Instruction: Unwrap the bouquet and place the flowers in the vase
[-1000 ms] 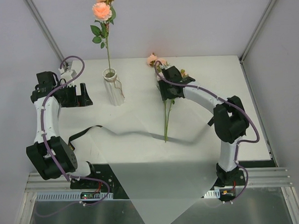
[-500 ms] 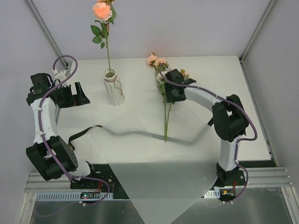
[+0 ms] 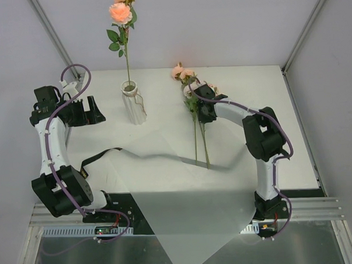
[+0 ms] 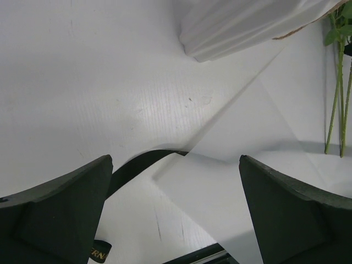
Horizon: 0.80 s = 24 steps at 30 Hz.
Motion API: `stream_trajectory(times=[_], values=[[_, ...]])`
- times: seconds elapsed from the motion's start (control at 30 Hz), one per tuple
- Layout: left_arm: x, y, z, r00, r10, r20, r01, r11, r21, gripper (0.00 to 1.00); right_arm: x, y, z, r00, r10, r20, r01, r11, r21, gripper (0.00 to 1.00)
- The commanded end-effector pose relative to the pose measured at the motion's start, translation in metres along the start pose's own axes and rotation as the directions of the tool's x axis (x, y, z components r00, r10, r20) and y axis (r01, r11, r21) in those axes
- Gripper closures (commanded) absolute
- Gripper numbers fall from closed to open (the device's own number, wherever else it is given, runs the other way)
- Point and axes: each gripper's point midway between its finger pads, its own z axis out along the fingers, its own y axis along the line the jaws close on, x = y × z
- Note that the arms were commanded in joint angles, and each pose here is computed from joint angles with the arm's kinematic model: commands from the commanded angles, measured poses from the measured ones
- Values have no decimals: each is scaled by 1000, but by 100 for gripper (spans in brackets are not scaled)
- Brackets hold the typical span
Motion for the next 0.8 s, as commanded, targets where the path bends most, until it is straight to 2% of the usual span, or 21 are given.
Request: stream_trajectory(times=[0.0, 0.07, 0.17, 0.27, 0.43, 0.53, 0.6, 0.63, 0.7, 0.73, 0.77], values=[[-3, -13, -3, 1000, -2, 20, 0, 998, 57, 1, -36, 10, -32, 990, 67, 122, -61, 997, -55, 95], [-3, -12, -2, 1000, -4, 20, 2, 998, 56, 1, -42, 6, -45, 984, 78, 159, -70, 996, -58, 99], [-8, -9, -4, 999, -25, 25, 25, 999, 27, 1, -62, 2, -83, 962, 103, 251, -85, 993, -84, 99], [-15, -10, -11, 998, -33, 48, 32, 999, 8, 1, -89, -2, -138, 919, 137, 370, -93, 987, -135, 99], [-20, -19, -15, 997, -40, 64, 37, 999, 37, 1, -118, 1, -202, 844, 189, 502, -78, 969, -234, 99], [-20, -20, -14, 997, -49, 63, 46, 998, 47, 1, -145, 21, -251, 761, 241, 602, 0, 928, -372, 99], [-21, -21, -14, 996, -54, 64, 51, 997, 54, 1, -167, 45, -290, 690, 288, 664, 102, 870, -483, 99], [-22, -22, -14, 996, -56, 65, 53, 997, 58, 1, -186, 64, -325, 605, 335, 722, 213, 806, -553, 99], [-23, -24, -14, 996, -65, 67, 60, 996, 71, 1, -204, 83, -358, 518, 387, 763, 311, 746, -590, 99], [-24, -25, -15, 995, -67, 68, 62, 995, 72, 1, -212, 94, -386, 455, 423, 783, 397, 691, -604, 99], [-24, -26, -14, 995, -75, 66, 69, 994, 82, 1, -216, 110, -385, 454, 426, 783, 432, 663, -611, 99]])
